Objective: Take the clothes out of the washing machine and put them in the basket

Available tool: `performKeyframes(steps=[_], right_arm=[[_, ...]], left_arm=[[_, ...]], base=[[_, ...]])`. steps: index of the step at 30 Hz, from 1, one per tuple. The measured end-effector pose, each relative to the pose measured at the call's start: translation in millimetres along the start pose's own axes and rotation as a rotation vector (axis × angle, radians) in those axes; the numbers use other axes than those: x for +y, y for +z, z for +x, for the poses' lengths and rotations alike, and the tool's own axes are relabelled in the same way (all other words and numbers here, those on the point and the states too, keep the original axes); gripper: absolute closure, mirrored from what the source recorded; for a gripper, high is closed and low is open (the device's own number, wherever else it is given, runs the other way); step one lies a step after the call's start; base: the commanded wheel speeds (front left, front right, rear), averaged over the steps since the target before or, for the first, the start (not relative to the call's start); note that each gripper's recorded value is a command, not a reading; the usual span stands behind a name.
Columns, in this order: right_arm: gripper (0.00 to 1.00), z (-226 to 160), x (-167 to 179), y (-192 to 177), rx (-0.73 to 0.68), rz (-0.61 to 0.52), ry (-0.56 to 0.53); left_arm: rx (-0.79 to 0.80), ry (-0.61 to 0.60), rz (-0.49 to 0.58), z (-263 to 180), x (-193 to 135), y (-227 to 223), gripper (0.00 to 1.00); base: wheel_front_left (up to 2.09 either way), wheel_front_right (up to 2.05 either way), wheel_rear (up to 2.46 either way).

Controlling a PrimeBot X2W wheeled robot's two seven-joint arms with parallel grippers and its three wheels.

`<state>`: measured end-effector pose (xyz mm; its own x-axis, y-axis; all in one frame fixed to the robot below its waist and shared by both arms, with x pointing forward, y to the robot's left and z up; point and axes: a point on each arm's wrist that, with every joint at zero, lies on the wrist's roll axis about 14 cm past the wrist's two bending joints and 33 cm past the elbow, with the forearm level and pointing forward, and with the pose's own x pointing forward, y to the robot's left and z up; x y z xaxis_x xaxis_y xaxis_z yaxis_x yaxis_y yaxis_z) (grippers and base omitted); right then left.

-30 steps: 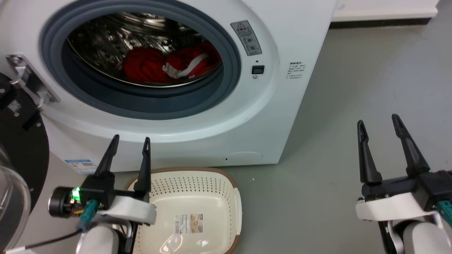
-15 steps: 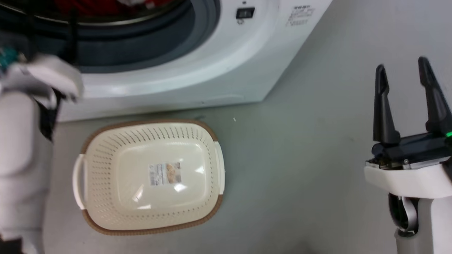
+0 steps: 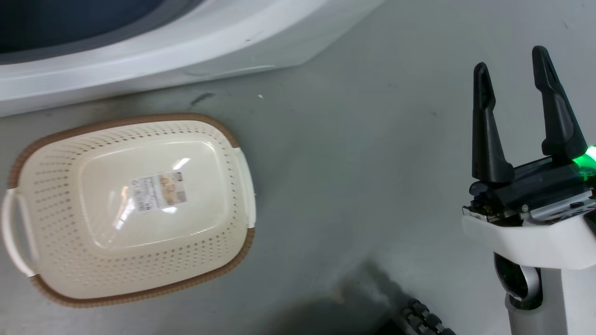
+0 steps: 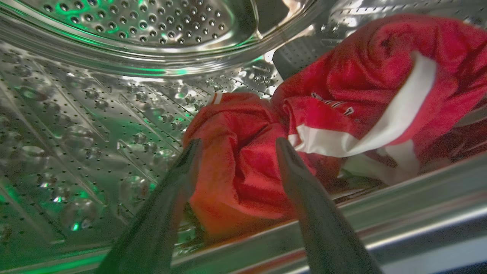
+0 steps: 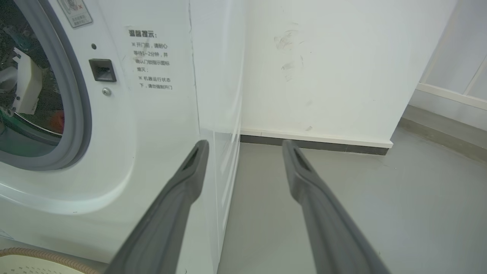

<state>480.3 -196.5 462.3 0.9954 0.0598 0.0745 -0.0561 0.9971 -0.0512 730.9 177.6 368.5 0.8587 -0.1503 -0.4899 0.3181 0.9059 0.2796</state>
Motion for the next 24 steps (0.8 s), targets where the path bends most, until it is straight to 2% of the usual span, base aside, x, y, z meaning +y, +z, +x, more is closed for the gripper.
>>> performKeyframes(steps=[16, 24], right_arm=[[0.0, -13, -16, -33, 0.108, -0.003, -0.046], [0.0, -16, -20, -43, 0.139, 0.0, -0.059]], left_arm=[[0.301, -0.009, 0.034, 54, 16, -32, 0.0], [0.378, -0.066, 0.039, 68, -4, -56, 0.0]], base=[[0.0, 0.0, 0.0], [0.0, 0.0, 0.0]])
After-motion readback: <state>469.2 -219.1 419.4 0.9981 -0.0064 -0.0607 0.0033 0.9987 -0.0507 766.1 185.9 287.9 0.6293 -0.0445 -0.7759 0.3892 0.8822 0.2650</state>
